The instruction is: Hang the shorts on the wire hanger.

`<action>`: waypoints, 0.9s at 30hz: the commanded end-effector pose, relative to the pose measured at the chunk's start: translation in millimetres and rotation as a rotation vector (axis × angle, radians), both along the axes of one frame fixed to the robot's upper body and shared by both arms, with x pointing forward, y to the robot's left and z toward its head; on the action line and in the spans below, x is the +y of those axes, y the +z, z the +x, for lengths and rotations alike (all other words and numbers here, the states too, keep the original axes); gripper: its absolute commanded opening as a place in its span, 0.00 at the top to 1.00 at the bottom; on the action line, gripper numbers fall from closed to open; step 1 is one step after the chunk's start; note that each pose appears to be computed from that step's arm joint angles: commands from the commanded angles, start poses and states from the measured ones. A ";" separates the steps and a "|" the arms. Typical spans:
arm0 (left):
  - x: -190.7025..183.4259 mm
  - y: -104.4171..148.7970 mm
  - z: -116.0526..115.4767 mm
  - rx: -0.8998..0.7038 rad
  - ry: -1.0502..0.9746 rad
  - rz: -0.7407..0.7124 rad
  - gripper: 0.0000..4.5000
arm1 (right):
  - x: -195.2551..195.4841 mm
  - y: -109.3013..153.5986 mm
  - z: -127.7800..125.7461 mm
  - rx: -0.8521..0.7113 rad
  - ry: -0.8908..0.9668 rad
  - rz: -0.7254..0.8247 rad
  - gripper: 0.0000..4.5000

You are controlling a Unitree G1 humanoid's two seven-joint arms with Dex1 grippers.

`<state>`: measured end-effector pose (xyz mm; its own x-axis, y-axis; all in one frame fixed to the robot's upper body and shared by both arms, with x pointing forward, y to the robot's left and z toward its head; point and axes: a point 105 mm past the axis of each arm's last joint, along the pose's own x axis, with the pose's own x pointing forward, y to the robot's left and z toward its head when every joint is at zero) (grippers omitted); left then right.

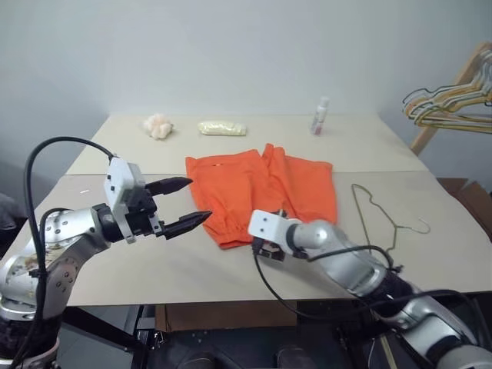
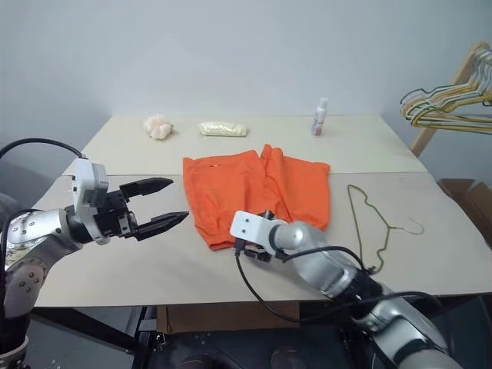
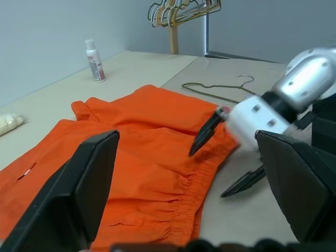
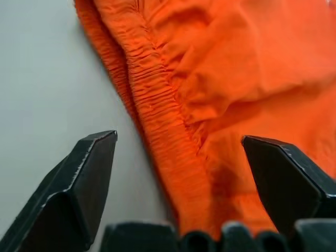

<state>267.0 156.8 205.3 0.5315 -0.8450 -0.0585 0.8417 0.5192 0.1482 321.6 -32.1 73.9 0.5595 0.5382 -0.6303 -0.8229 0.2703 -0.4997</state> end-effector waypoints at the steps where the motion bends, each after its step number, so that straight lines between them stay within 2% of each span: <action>1: -2.1 8.9 -2.4 -0.035 -0.010 0.005 0.00 | 16.4 1.8 6.5 -0.021 0.063 -0.041 0.29; 7: -1.0 9.3 -2.7 -0.034 -0.003 0.006 0.00 | 28.3 -3.1 12.1 -0.038 0.090 -0.073 0.74; 10: -1.0 7.8 -4.1 -0.030 -0.004 0.008 0.00 | 19.0 -3.9 13.4 -0.059 0.116 -0.101 0.97; 11: -0.7 7.5 -4.0 -0.030 -0.004 0.009 0.00 | 15.0 -2.6 12.1 -0.085 0.156 -0.100 0.99; 15: 1.8 7.2 -1.4 -0.029 0.004 0.009 0.00 | -6.2 9.6 -13.0 -0.190 0.479 -0.059 0.99; 16: 1.9 6.8 -1.1 -0.029 0.002 0.010 0.00 | -15.8 12.0 -20.7 -0.226 0.582 -0.067 0.99; 18: 1.6 6.3 -0.8 -0.028 -0.004 0.013 0.00 | -43.2 10.8 -24.8 -0.226 0.675 -0.123 0.99; 21: 1.2 5.7 0.9 -0.027 -0.010 0.013 0.00 | -80.8 10.5 -4.4 -0.292 0.689 -0.246 0.99; 25: -0.3 4.3 2.8 -0.024 -0.023 0.012 0.00 | -104.6 24.2 33.3 -0.418 0.641 -0.361 0.99; 27: -1.7 3.5 2.6 -0.023 -0.033 0.013 0.00 | -109.1 29.2 45.2 -0.465 0.630 -0.394 0.87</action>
